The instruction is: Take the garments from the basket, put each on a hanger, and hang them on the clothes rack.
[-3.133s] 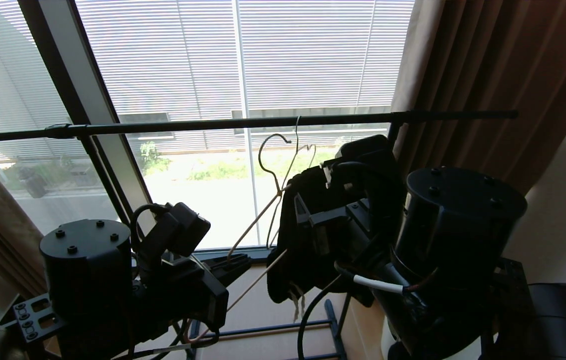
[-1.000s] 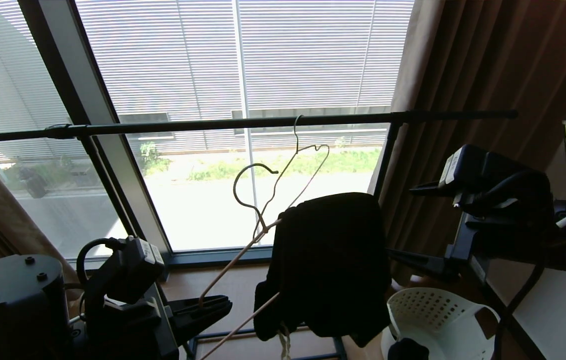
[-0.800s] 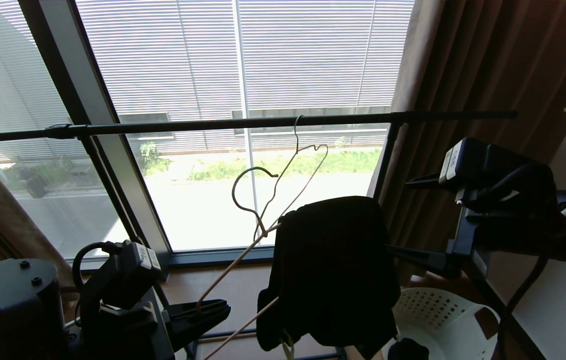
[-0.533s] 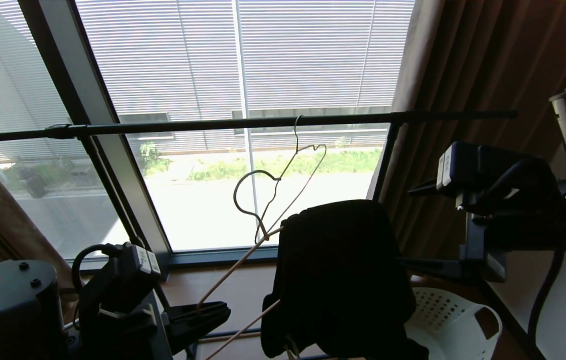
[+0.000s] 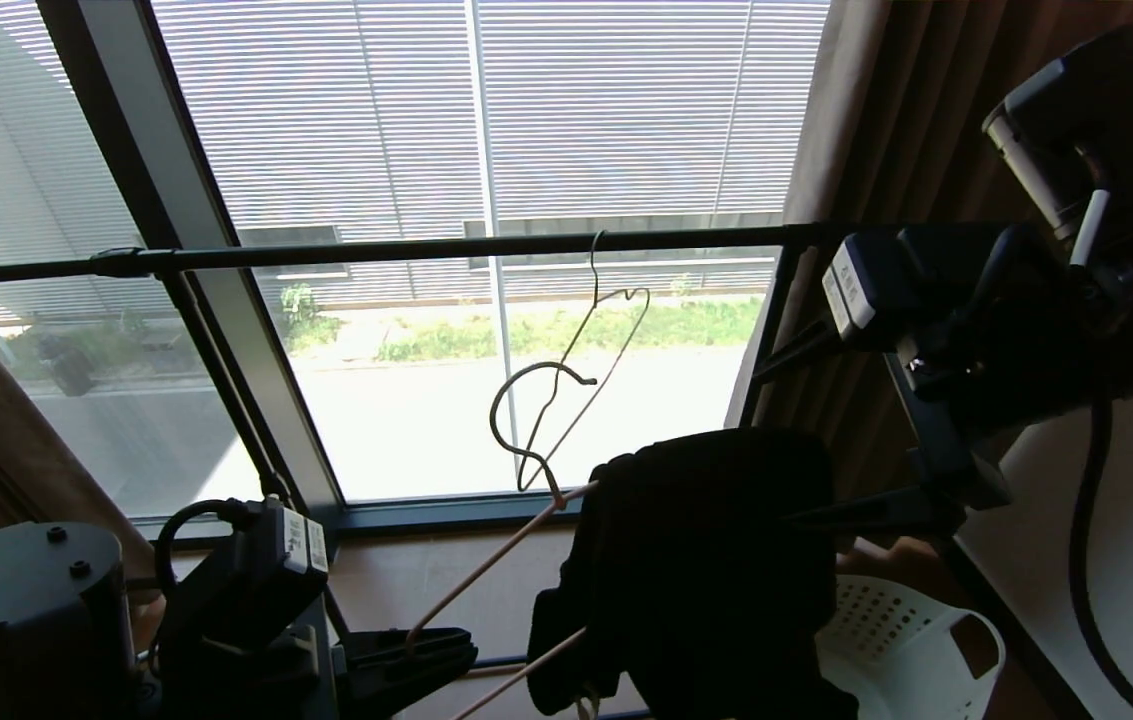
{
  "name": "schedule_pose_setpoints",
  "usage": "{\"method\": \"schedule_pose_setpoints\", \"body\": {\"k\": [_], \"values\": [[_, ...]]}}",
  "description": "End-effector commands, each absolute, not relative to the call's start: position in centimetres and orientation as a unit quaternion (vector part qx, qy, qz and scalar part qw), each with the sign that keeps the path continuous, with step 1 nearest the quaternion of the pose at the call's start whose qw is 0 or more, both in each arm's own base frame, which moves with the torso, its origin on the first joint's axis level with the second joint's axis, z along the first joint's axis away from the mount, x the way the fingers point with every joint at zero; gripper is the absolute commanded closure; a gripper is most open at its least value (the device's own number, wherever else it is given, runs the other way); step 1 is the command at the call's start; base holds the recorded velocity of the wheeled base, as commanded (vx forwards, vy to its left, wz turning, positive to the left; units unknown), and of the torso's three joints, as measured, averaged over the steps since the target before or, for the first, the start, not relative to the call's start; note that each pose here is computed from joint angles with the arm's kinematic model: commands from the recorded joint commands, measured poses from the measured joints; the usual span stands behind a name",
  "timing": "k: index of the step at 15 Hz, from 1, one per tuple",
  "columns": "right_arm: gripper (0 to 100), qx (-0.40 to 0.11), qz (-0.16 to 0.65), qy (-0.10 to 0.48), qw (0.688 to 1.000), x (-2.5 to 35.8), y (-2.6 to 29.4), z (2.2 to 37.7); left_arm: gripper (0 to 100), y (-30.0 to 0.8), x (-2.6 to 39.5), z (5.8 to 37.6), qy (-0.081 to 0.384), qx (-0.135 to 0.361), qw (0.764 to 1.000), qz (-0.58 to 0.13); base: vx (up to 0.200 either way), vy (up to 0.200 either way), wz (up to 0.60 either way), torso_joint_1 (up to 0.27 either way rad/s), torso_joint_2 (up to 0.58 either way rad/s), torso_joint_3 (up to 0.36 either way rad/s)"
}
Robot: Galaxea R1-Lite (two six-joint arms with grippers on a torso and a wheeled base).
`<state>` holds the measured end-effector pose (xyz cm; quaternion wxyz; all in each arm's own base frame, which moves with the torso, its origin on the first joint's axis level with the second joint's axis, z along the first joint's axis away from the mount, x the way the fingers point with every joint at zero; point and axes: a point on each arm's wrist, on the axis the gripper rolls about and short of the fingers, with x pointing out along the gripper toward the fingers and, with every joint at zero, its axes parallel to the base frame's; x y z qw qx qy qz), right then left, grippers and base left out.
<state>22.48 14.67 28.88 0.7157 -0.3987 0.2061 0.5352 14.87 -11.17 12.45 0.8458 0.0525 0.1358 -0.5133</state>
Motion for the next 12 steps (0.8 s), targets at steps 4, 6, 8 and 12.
{"method": "schedule_pose_setpoints", "body": {"k": [4,6,8,12], "values": [[0,-0.373,0.586,0.203,0.69,24.0,16.8,27.7,100,-11.7,15.5,12.2,0.137,0.062,0.842,-0.518,0.0,0.0,0.0,0.0,0.0,0.0],[0,-0.374,0.591,0.204,0.685,23.9,17.2,27.5,100,-11.8,15.4,12.3,0.136,0.062,0.84,-0.522,0.0,0.0,0.0,0.0,0.0,0.0],[0,-0.373,0.599,0.215,0.675,23.4,17.3,27.3,100,-11.8,15.4,12.3,0.135,0.062,0.84,-0.522,0.0,0.0,0.0,0.0,0.0,0.0],[0,-0.367,0.616,0.234,0.657,23.4,18.1,26.2,100,-12.0,15.5,12.4,0.132,0.063,0.839,-0.524,0.0,0.0,0.0,0.0,0.0,0.0]]}}
